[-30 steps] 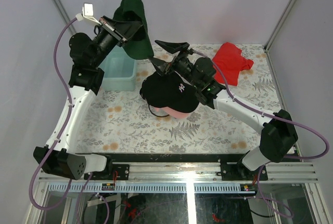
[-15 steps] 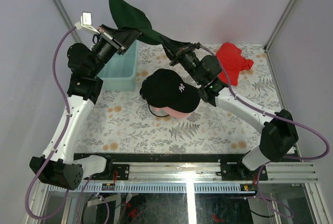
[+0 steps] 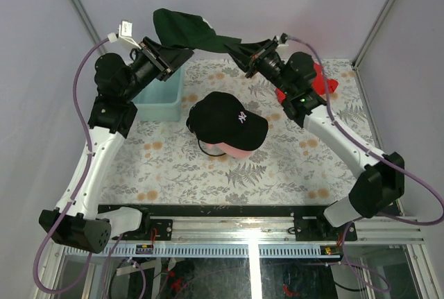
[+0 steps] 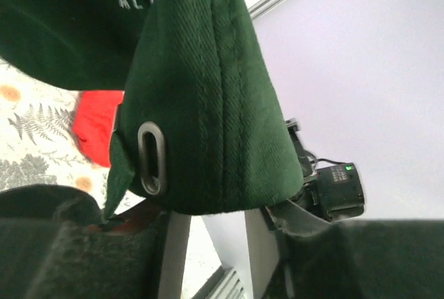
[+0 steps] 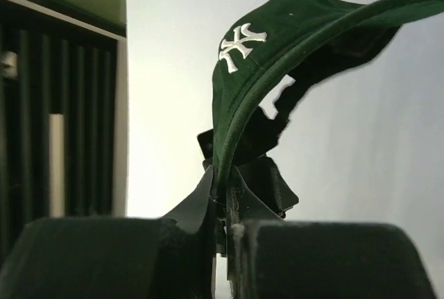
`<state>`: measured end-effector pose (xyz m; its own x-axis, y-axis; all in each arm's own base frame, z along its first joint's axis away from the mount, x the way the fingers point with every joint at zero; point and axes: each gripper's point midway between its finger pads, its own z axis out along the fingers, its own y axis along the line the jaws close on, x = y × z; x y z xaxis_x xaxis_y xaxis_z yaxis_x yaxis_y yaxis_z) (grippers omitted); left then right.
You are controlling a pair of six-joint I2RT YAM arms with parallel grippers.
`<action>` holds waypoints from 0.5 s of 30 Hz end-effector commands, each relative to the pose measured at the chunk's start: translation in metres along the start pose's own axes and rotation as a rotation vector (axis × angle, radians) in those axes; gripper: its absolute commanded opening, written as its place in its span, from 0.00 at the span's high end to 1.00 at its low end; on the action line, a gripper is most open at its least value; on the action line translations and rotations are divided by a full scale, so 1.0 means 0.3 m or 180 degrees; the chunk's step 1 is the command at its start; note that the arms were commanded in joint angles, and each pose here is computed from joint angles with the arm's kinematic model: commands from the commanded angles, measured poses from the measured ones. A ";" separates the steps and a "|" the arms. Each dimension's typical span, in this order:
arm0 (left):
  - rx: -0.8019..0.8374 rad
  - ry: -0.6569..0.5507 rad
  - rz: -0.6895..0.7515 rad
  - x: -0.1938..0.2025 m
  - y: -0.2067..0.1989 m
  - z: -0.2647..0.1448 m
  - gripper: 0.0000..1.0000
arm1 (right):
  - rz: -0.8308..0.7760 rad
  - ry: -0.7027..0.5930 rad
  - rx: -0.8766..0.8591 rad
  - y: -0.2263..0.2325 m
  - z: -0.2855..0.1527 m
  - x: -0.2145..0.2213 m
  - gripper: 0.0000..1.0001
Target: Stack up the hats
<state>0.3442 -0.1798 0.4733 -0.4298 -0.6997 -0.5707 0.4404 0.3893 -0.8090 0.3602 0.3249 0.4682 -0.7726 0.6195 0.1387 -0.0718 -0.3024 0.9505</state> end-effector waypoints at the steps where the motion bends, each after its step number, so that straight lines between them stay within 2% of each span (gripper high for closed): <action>1: -0.0037 0.0160 -0.0277 0.043 0.047 -0.007 0.57 | -0.1073 0.0214 -0.0132 0.193 -0.083 0.095 1.00; 3: 0.0100 0.0145 -0.0470 0.053 0.037 -0.011 0.48 | -0.1222 0.0167 -0.0038 0.185 -0.095 0.090 1.00; 5: 0.0296 0.0165 -0.0627 0.062 0.012 -0.016 0.44 | -0.1362 0.0101 0.0025 0.178 -0.109 0.081 1.00; 9: 0.0395 0.0245 -0.0776 0.085 -0.007 -0.021 0.39 | -0.1496 0.0010 0.0079 0.173 -0.125 0.067 1.00; 15: 0.0662 0.0356 -0.0935 0.118 -0.081 -0.065 0.38 | -0.1725 -0.0191 0.0140 0.183 -0.140 0.035 1.00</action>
<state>0.3361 -0.1964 0.4291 -0.6218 -0.7142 -0.3214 0.3054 0.1568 -0.9392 0.3322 0.2978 0.4825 -0.6771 0.6894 -0.2574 -0.3149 0.0447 0.9481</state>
